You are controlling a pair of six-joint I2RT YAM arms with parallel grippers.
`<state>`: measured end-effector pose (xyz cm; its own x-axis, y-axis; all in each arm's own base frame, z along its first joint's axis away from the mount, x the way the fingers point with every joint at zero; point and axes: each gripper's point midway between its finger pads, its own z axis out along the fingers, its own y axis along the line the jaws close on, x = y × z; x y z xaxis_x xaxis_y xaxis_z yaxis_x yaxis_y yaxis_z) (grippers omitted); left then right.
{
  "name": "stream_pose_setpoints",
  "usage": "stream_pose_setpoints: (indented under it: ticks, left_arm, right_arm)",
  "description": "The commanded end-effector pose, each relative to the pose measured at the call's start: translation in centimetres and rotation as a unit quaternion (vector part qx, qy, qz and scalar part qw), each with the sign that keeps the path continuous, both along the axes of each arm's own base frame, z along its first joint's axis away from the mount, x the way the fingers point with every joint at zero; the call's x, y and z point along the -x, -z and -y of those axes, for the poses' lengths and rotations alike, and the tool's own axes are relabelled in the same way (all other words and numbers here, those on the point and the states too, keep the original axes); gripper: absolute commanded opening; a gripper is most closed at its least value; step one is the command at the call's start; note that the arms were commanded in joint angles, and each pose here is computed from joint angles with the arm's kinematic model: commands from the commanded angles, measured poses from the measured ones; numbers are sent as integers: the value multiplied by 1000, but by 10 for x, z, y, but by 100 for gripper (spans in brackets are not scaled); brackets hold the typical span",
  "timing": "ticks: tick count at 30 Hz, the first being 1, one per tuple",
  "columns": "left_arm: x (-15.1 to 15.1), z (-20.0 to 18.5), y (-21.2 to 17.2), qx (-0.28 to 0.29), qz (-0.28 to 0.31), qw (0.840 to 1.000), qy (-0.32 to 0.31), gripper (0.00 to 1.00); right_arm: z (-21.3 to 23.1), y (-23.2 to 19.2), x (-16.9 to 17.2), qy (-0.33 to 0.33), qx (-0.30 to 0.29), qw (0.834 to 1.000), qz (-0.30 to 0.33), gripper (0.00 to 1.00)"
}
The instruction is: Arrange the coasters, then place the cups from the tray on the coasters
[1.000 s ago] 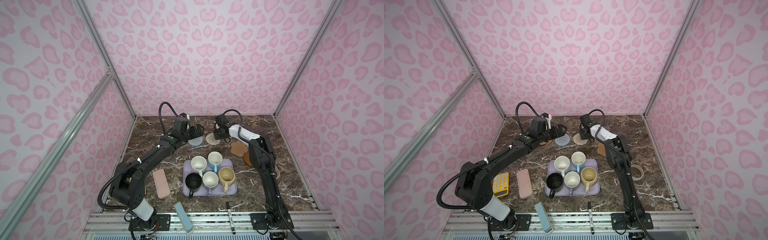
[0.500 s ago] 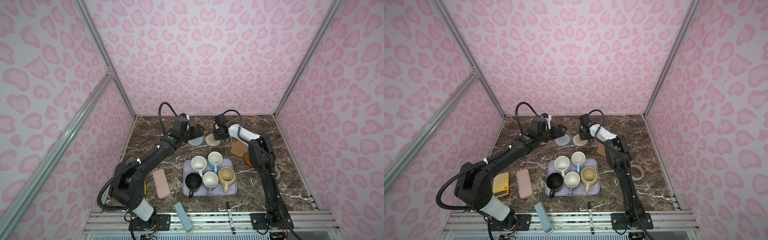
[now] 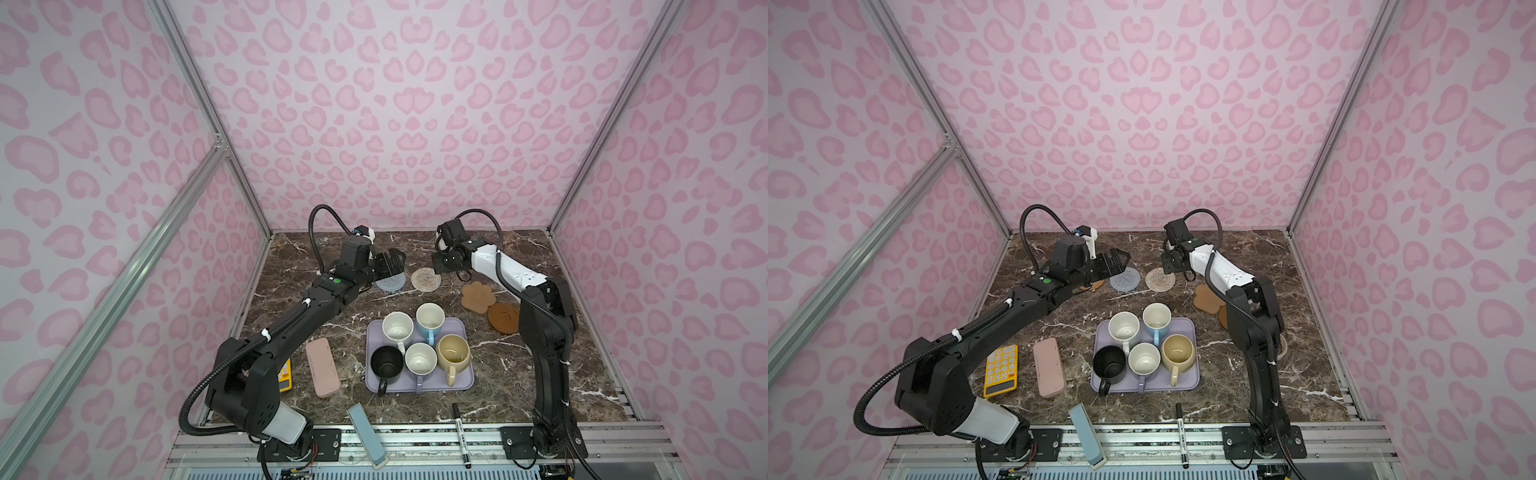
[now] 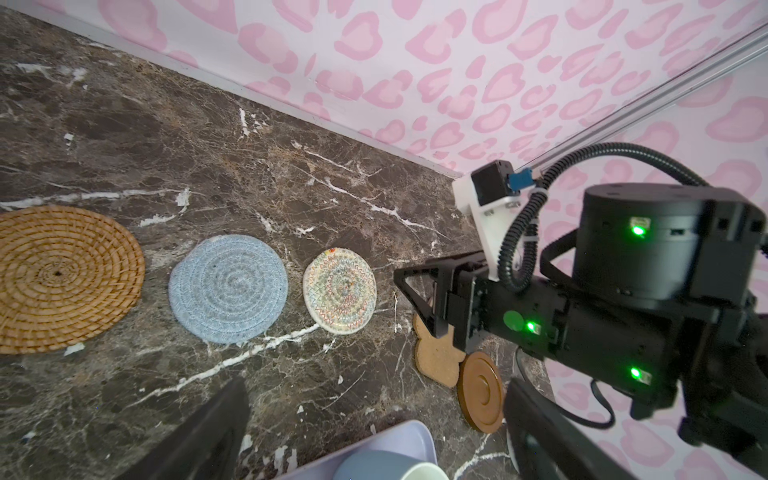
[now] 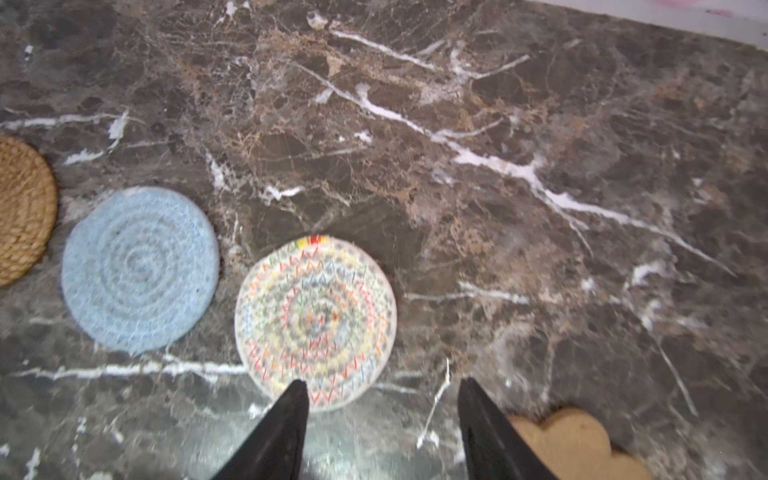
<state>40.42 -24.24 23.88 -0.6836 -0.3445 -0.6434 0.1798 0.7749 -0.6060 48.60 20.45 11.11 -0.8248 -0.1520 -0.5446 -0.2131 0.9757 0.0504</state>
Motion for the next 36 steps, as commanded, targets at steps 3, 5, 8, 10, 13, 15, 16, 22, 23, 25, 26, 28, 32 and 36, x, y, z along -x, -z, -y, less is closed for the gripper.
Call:
stream_pose_setpoints:
  ticks: [3,5,8,10,13,15,16,22,23,25,26,28,32,36]
  left_arm:
    - [17,22,-26,26,27,999,31,97]
    - [27,35,-34,28,34,998,47,97]
    - [39,54,-45,27,41,996,69,97]
    - [46,65,-51,28,45,995,82,97]
    - [54,77,-56,24,51,994,96,97]
    - [57,82,-58,23,52,993,100,97]
    - [59,85,-59,24,52,993,103,97]
    - [56,101,-55,23,46,992,115,97]
    - [55,103,-52,22,43,992,117,97]
    - [52,110,-53,23,42,991,122,97]
    - [50,112,-53,23,41,991,124,97]
    - [48,116,-47,15,34,991,127,97]
    - [41,117,-36,-5,25,992,123,97]
    - [38,118,-29,-16,21,992,120,97]
  right_arm:
    - [19,-6,35,28,-40,999,13,77]
    - [29,-9,49,37,-43,998,17,81]
    - [45,-13,65,54,-50,997,22,82]
    - [58,-16,78,70,-53,996,21,82]
    - [81,-15,92,110,-66,991,27,83]
    - [92,-9,96,126,-73,989,19,83]
    - [95,-6,97,128,-74,989,13,82]
    - [103,17,94,134,-91,987,-9,74]
    - [105,22,92,137,-93,986,-13,72]
    - [110,30,90,145,-87,985,-21,69]
    - [113,34,89,151,-81,985,-26,67]
    - [118,43,90,160,-73,984,-38,65]
    - [124,60,89,169,-59,982,-53,63]
    - [123,68,88,169,-59,982,-63,57]
